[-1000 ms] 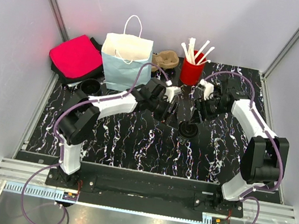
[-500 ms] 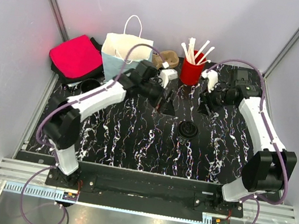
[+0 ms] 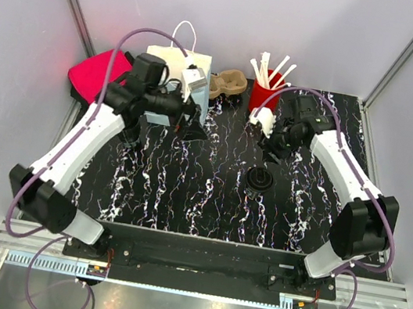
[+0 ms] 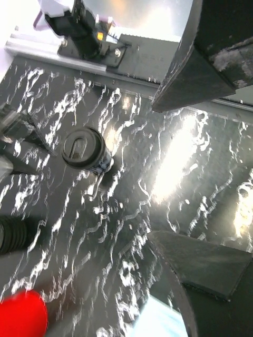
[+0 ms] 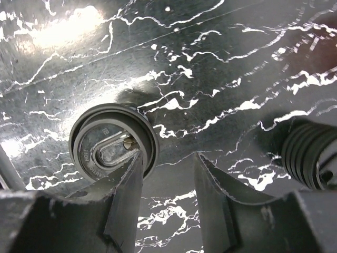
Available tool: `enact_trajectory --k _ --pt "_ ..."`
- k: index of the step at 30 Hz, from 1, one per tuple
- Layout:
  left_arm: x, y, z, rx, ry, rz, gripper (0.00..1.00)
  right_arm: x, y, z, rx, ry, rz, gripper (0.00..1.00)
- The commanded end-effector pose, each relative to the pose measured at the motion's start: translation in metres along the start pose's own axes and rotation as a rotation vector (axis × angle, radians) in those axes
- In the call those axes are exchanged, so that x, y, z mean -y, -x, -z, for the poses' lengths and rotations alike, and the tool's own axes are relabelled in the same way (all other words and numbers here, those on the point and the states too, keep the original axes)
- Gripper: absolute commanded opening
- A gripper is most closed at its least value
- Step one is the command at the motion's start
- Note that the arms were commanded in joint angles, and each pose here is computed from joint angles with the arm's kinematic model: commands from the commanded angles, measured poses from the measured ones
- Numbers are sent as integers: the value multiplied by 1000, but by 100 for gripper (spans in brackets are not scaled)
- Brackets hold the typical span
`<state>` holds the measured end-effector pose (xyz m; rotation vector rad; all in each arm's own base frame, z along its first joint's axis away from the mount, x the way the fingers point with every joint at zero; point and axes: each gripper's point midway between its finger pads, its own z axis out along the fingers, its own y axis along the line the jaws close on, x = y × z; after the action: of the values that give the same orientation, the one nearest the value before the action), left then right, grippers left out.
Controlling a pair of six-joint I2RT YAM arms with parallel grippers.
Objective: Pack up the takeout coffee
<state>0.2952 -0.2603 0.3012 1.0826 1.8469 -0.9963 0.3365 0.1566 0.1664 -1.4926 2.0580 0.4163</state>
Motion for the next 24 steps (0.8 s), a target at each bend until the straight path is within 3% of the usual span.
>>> enact_trajectory --k 1,12,24 --pt "-21 1 33 34 176 -49 99 -1 2 -9 -34 -6 101 49" --pt "-55 0 72 152 283 86 99 -13 -18 -32 -168 28 172 53" --pt "-55 -1 71 176 259 120 99 -20 -27 -37 -234 49 191 49"
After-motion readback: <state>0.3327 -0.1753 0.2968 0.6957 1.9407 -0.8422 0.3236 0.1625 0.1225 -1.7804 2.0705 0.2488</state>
